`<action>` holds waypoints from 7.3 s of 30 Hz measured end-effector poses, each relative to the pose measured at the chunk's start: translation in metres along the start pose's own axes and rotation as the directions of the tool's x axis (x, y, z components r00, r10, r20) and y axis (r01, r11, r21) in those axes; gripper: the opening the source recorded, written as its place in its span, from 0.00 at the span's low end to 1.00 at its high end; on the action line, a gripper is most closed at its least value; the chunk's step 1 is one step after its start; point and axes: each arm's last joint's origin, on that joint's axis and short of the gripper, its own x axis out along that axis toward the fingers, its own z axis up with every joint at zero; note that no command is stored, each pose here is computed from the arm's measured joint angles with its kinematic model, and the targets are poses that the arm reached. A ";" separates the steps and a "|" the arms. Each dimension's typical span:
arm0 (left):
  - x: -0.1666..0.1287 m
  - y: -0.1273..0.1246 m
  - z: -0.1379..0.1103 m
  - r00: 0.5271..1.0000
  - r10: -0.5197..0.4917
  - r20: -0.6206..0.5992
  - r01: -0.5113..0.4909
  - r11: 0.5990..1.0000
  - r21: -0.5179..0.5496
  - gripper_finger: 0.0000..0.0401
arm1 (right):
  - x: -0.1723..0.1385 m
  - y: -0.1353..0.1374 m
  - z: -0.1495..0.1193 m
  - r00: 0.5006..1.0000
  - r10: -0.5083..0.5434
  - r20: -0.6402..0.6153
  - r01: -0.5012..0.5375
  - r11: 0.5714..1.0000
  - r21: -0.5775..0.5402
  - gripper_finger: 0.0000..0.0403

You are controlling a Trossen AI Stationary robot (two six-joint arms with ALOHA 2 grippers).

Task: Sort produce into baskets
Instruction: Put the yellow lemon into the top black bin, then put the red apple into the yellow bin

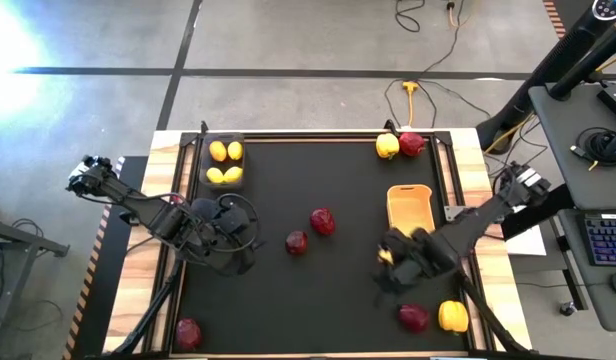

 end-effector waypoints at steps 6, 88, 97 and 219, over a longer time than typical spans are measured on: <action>0.000 0.001 -0.002 1.000 0.000 -0.028 0.000 1.000 0.016 0.74 | 0.011 -0.005 0.062 0.992 0.040 0.121 -0.032 0.997 -0.068 0.58; 0.286 0.158 0.076 0.957 -0.153 -0.245 0.240 0.894 0.379 0.85 | -0.027 -0.019 0.100 0.878 0.131 0.461 -0.125 0.991 -0.044 0.79; 0.312 0.161 0.071 0.944 -0.170 -0.284 0.268 0.896 0.354 0.83 | -0.010 -0.006 0.094 0.899 0.109 0.424 -0.110 0.994 -0.022 0.77; 0.029 0.227 0.042 0.949 -0.177 0.259 0.181 0.983 0.009 0.82 | 0.019 -0.056 0.126 0.931 -0.353 -0.099 0.361 0.834 0.417 0.84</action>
